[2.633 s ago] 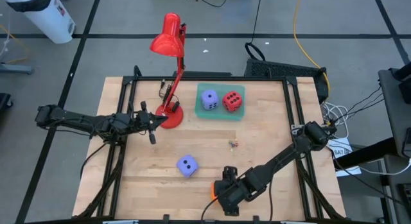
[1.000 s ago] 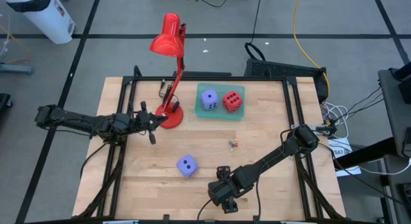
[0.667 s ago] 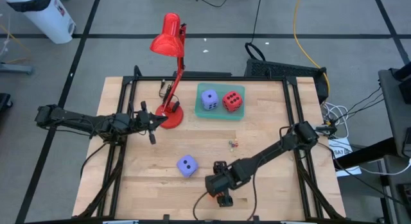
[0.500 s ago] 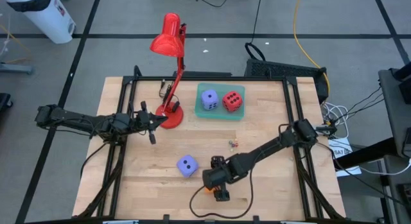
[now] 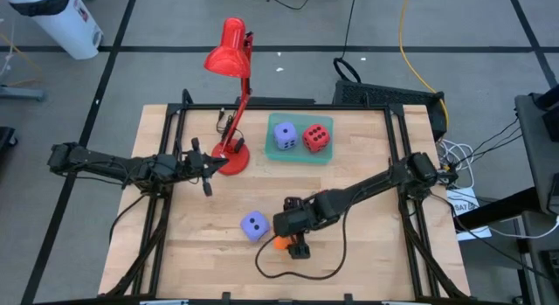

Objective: Pick & Place Dice
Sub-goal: Put the orange die into the green bin

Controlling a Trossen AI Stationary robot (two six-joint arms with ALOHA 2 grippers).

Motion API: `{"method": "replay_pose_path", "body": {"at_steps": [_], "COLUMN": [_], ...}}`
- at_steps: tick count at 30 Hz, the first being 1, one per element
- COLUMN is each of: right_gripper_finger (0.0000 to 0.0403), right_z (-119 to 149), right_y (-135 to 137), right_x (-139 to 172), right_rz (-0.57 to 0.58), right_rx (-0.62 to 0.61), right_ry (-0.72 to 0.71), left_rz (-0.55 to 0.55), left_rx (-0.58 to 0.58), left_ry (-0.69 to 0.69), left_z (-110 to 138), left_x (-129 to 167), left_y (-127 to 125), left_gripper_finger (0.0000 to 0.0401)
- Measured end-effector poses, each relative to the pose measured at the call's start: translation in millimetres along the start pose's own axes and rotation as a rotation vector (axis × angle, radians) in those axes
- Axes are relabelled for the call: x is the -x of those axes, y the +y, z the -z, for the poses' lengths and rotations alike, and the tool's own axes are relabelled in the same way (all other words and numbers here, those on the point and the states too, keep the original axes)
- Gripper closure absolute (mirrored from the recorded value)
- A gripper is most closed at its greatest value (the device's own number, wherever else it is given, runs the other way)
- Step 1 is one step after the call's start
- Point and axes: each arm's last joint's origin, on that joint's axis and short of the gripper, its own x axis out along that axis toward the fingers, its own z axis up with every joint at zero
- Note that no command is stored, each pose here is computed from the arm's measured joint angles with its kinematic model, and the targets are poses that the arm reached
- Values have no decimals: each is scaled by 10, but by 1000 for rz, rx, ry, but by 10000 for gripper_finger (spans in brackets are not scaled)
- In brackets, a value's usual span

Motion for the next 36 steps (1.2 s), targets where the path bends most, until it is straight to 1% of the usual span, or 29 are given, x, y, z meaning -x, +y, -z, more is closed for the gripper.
{"method": "replay_pose_path", "body": {"at_steps": [3,6,10,12,15,18,20,24,27,32,36], "right_gripper_finger": [9,9,9,9,9,9,9,9,9,9,10], "right_z": [-64,-138,-209,-217,-213,-167,-126,-45,58,275,389], "right_y": [-78,-214,-470,-621,-894,-1214,-1438,-1857,-2077,-2253,-2282], "right_x": [212,470,882,1083,1294,1403,1447,1375,1200,879,712], "right_rz": [8,65,170,252,397,525,571,588,601,577,554], "right_rx": [17,8,-21,-32,-42,-56,-83,-126,-122,-91,-58], "right_ry": [-54,-136,-249,-292,-317,-271,-229,-131,-53,47,31], "left_rz": [0,0,0,0,0,0,-1,-1,-1,-1,-1], "left_rx": [-2,-13,-13,-9,-9,-9,-11,-23,-33,-34,-32], "left_ry": [-1,-1,-1,-1,-1,0,0,0,2,2,1], "left_z": [-1,-1,-1,-1,-1,0,0,0,2,2,1], "left_x": [0,0,0,0,0,0,0,0,0,0,0], "left_y": [0,0,0,0,0,0,0,0,0,0,0], "left_gripper_finger": [375,375,375,375,375,375,375,375,375,375,375]}}
